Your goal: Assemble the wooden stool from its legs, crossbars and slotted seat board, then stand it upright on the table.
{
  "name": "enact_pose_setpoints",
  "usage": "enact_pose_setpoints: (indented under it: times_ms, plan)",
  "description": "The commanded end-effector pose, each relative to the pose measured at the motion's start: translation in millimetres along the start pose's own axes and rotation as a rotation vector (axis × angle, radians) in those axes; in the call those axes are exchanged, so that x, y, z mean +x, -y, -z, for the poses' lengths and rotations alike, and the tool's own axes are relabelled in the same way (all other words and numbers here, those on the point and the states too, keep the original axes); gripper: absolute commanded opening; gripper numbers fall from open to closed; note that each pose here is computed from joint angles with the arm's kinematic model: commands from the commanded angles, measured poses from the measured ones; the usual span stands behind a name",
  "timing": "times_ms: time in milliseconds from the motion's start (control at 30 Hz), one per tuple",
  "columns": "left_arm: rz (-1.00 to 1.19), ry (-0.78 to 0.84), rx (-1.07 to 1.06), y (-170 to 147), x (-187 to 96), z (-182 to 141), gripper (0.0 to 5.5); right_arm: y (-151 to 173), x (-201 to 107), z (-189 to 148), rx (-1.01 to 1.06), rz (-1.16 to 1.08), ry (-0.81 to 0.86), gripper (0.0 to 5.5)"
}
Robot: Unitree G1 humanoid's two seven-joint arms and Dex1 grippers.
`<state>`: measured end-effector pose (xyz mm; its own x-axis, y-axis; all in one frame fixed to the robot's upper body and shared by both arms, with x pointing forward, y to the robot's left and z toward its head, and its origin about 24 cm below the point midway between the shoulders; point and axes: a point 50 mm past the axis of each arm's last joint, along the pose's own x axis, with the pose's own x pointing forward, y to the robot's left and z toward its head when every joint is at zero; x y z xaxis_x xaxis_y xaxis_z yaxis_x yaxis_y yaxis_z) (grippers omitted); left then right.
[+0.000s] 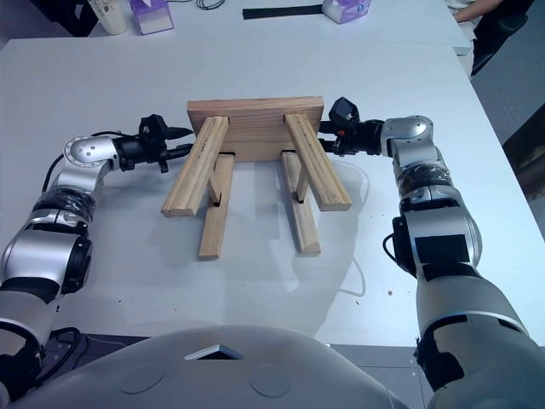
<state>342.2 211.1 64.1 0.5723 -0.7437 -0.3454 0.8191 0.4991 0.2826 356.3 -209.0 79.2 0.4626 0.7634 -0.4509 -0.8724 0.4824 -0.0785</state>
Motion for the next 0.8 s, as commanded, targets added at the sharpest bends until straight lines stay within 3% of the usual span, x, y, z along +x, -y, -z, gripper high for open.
enact_pose_setpoints:
  times_ms: [33,433,800]
  plan:
    - [-0.003,0.054,-0.029,-1,16,-14,1.75,-1,15,-25,-0.052,-0.019,0.089,2.26]
    - [-0.066,0.189,-0.065,-24,12,-49,1.75,3,5,-79,-0.200,0.010,0.317,2.26]
    - [-0.096,0.331,-0.053,-40,0,-88,1.75,-9,0,-88,-0.361,0.006,0.345,2.26]
